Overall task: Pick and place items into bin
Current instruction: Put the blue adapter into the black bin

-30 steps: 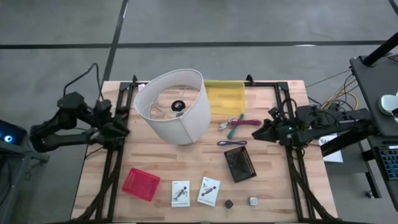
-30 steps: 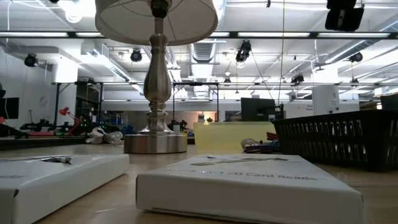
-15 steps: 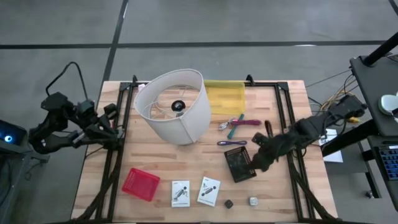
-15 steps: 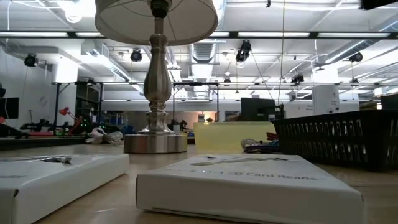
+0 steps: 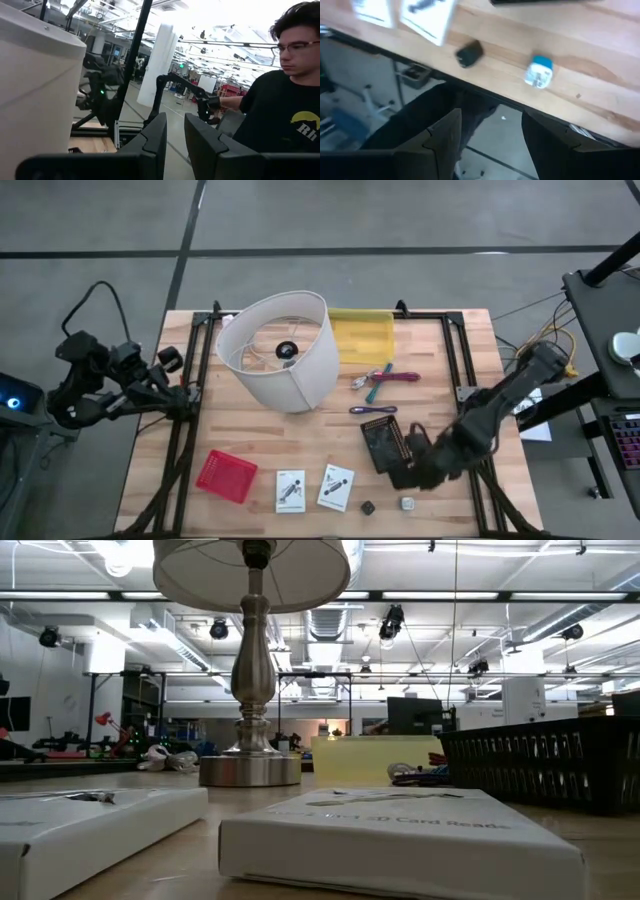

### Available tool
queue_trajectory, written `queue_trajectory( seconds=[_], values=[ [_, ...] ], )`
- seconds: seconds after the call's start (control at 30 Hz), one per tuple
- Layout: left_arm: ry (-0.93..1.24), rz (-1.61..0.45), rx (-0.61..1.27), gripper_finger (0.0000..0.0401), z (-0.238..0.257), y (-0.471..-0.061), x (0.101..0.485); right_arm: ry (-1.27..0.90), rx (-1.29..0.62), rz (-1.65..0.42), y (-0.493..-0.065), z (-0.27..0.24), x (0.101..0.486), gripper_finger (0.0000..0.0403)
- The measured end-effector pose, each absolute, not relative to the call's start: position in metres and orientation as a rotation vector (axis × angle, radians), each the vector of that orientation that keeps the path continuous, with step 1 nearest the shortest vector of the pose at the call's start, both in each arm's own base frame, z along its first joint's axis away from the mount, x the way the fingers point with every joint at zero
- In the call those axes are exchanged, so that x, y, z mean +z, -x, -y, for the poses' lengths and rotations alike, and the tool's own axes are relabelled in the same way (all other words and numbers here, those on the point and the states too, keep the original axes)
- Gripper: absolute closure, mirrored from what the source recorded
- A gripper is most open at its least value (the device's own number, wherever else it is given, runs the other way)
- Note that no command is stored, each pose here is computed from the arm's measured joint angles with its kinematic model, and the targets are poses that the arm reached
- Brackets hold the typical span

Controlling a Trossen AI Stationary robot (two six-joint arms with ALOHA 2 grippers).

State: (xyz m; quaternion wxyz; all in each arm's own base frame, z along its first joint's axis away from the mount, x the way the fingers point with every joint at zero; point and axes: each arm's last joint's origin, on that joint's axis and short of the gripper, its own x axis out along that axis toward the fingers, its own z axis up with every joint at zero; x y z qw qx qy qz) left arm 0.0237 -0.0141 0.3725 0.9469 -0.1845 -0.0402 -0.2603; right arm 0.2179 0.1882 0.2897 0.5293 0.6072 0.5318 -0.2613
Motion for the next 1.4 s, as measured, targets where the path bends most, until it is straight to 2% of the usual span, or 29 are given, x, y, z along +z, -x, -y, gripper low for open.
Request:
queue_trajectory(
  seconds=[0.33,0.57,0.83,1.4],
  values=[
    [0.38,0.075,-0.528,0.0349,0.014,-0.025,0.371,-1.31,-0.815,-1.349,-0.231,-0.232,0.233,0.0209],
    [0.38,0.074,-0.528,0.0349,0.014,-0.025,0.37,-1.252,-0.895,-1.35,-0.241,-0.243,0.211,0.0209],
    [0.381,0.073,-0.528,0.0349,0.014,-0.025,0.37,-1.187,-1.044,-1.353,-0.24,-0.243,0.201,0.0209],
    [0.381,0.071,-0.528,0.0349,0.014,-0.026,0.37,-1.206,-1.024,-1.345,-0.237,-0.244,0.19,0.0209]
  ],
)
